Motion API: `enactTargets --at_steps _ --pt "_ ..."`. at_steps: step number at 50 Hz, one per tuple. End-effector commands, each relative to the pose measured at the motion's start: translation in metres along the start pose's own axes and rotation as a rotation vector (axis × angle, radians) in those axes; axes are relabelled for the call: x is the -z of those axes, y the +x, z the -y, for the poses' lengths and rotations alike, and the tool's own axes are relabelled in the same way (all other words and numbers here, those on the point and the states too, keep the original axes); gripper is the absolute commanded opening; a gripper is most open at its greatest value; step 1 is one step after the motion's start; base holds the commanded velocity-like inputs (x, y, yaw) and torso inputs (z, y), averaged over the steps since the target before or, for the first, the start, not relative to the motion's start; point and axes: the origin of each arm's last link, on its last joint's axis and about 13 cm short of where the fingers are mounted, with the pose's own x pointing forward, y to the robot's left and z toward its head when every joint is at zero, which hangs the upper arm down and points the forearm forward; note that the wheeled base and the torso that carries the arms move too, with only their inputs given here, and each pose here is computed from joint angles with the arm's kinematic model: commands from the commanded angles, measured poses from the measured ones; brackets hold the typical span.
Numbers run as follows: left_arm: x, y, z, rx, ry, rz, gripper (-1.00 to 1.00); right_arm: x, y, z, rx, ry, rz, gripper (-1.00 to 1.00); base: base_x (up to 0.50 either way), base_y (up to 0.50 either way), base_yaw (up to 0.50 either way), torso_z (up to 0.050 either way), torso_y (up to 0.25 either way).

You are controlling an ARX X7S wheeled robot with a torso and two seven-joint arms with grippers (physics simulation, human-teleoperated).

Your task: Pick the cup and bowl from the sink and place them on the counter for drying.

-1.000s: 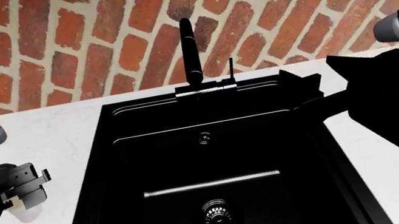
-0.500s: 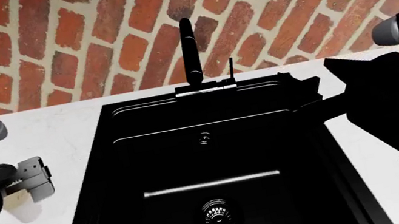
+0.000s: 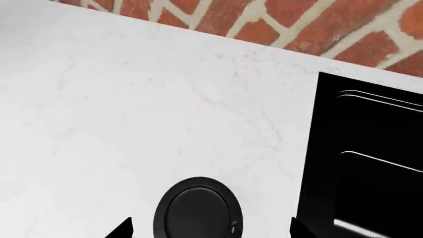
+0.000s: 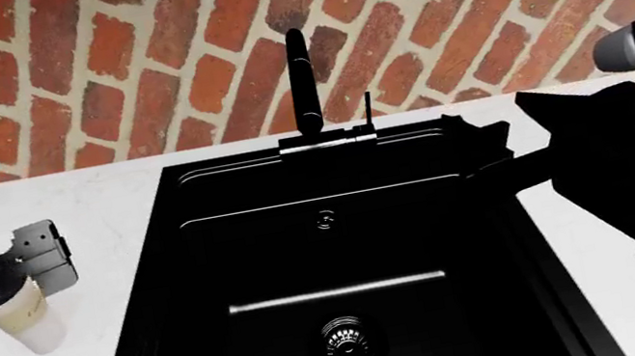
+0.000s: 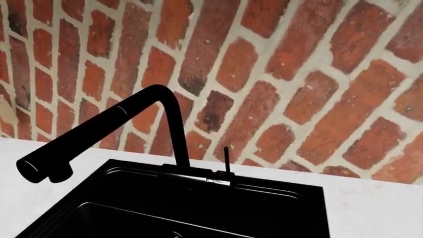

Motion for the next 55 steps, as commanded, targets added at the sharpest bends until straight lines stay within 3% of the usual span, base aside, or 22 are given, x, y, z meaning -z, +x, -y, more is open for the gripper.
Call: enactTargets --at_steps 1,10,11,12,13,16,17,19,20,23,24,26,27,28,30,32,38,48,55 --pt "-0.015 -0.016 0.0 0.012 0.01 0.072 1.0 -0.002 -0.001 -0.001 0.001 -0.003 0.004 1.0 0.0 0.0 0.0 0.0 0.0" --pt "-0.025 -0.029 0.012 0.071 0.084 0.157 1.0 -0.006 0.0 0.0 0.0 -0.005 0.015 1.0 0.0 0.0 0.0 0.0 0.0" --pt "-0.027 -0.029 0.013 0.072 0.084 0.201 1.0 -0.007 0.0 -0.001 0.0 -0.005 0.018 1.0 0.0 0.0 0.0 0.0 0.0" --pt "-0.027 -0.028 0.015 0.074 0.161 0.26 1.0 -0.007 0.001 -0.001 -0.001 -0.007 0.02 1.0 0.0 0.0 0.0 0.0 0.0" --pt "-0.027 -0.027 0.015 0.076 0.172 0.276 1.0 -0.008 0.001 -0.001 -0.001 -0.006 0.022 1.0 0.0 0.0 0.0 0.0 0.0" --pt "-0.026 -0.026 0.019 0.173 0.198 0.307 1.0 -0.01 0.002 -0.001 0.0 -0.008 0.027 1.0 0.0 0.0 0.0 0.0 0.0" --pt "-0.028 -0.024 0.022 0.175 0.147 0.323 1.0 -0.011 0.003 -0.001 0.001 -0.009 0.027 1.0 0.0 0.0 0.0 0.0 0.0" --pt "-0.028 -0.025 0.025 0.234 0.207 0.347 1.0 -0.012 0.003 -0.001 0.004 -0.011 0.028 1.0 0.0 0.0 0.0 0.0 0.0" --pt "-0.03 -0.024 0.028 0.268 0.175 0.354 1.0 -0.012 0.004 -0.001 0.009 -0.019 0.028 1.0 0.0 0.0 0.0 0.0 0.0" --pt "-0.03 -0.024 0.036 0.32 0.281 0.447 1.0 -0.015 0.005 -0.001 0.015 -0.015 0.033 1.0 0.0 0.0 0.0 0.0 0.0" --pt "-0.03 -0.024 0.039 0.362 0.233 0.425 1.0 -0.015 0.006 -0.001 0.019 -0.016 0.036 1.0 0.0 0.0 0.0 0.0 0.0" --pt "-0.03 -0.025 0.043 0.432 0.256 0.463 1.0 -0.018 0.008 -0.001 0.037 -0.02 0.034 1.0 0.0 0.0 0.0 0.0 0.0" --pt "-0.03 -0.026 0.044 0.426 0.265 0.471 1.0 -0.019 0.009 0.0 0.053 -0.061 0.019 1.0 0.0 0.0 0.0 0.0 0.0" --pt "-0.032 -0.026 0.045 0.408 0.305 0.51 1.0 -0.02 0.01 0.0 0.059 -0.049 0.021 1.0 0.0 0.0 0.0 0.0 0.0" --pt "-0.032 -0.026 0.048 0.427 0.287 0.5 1.0 -0.025 0.011 0.001 0.077 -0.02 0.034 1.0 0.0 0.0 0.0 0.0 0.0" --pt "-0.031 -0.025 0.052 0.432 0.338 0.517 1.0 -0.029 0.013 0.002 0.084 0.01 0.03 1.0 0.0 0.0 0.0 0.0 0.0" --pt "-0.035 -0.021 0.057 0.443 0.277 0.463 1.0 -0.044 0.024 0.002 0.082 -0.032 0.041 1.0 0.0 0.0 0.0 0.0 0.0" --pt "-0.042 -0.023 0.072 0.475 0.287 0.451 1.0 -0.067 0.045 0.006 0.077 -0.084 0.055 1.0 0.0 0.0 0.0 0.0 0.0" --pt "-0.051 -0.022 0.077 0.466 0.253 0.453 1.0 -0.077 0.05 0.007 0.079 -0.1 0.067 1.0 0.0 0.0 0.0 0.0 0.0"
